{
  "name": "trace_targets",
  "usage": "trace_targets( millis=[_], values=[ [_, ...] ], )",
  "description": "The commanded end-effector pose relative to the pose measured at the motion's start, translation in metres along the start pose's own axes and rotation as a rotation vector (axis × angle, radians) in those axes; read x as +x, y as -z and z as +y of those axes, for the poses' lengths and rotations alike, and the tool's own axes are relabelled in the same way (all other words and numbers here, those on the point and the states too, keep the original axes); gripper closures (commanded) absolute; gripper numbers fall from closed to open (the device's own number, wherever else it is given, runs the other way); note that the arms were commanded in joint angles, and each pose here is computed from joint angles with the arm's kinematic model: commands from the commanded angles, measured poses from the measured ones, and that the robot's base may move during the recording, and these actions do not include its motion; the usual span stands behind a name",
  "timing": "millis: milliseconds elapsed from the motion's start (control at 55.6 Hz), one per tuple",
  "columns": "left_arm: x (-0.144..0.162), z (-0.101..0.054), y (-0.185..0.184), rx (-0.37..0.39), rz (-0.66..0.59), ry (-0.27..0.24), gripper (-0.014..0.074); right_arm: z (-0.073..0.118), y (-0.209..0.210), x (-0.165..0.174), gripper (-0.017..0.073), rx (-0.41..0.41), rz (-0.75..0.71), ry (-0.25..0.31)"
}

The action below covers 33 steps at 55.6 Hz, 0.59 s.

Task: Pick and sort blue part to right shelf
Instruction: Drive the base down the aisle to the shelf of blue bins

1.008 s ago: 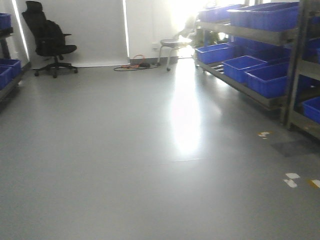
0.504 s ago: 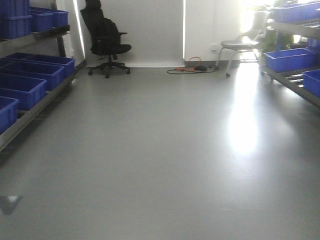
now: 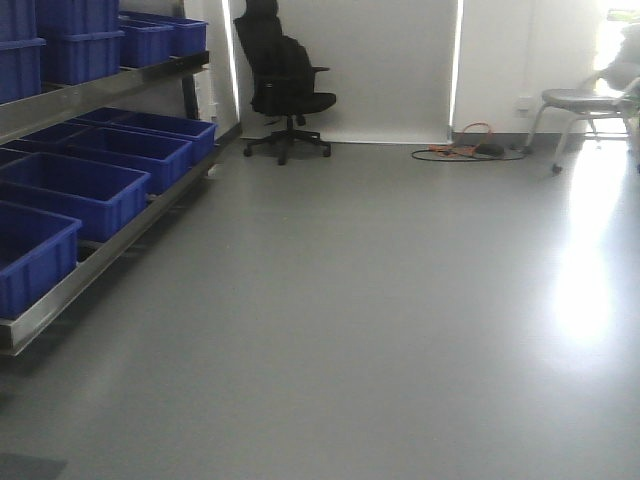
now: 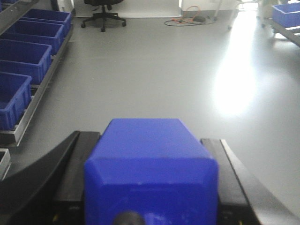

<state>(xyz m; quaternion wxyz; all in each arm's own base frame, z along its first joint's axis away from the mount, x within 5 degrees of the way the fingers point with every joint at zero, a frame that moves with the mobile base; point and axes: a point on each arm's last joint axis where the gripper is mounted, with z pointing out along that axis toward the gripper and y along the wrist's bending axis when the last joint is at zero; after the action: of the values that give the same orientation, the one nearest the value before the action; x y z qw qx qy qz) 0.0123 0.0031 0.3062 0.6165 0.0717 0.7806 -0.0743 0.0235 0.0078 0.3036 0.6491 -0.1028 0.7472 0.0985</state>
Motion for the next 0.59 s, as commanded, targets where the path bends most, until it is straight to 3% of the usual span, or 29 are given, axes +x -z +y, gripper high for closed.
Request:
trace_targets(
  millis=[0,576],
  values=[
    [-0.0161,-0.0012,0.0013,0.014,-0.098,0.002,0.0351,-0.0003,0.0006,-0.0157,0.0333,0.008,-0.095,0.005],
    [-0.0161,-0.0012,0.0013,0.014,-0.098,0.002,0.0351,-0.0003,0.0006,-0.0157,0.0333,0.008,-0.095,0.005]
  ],
)
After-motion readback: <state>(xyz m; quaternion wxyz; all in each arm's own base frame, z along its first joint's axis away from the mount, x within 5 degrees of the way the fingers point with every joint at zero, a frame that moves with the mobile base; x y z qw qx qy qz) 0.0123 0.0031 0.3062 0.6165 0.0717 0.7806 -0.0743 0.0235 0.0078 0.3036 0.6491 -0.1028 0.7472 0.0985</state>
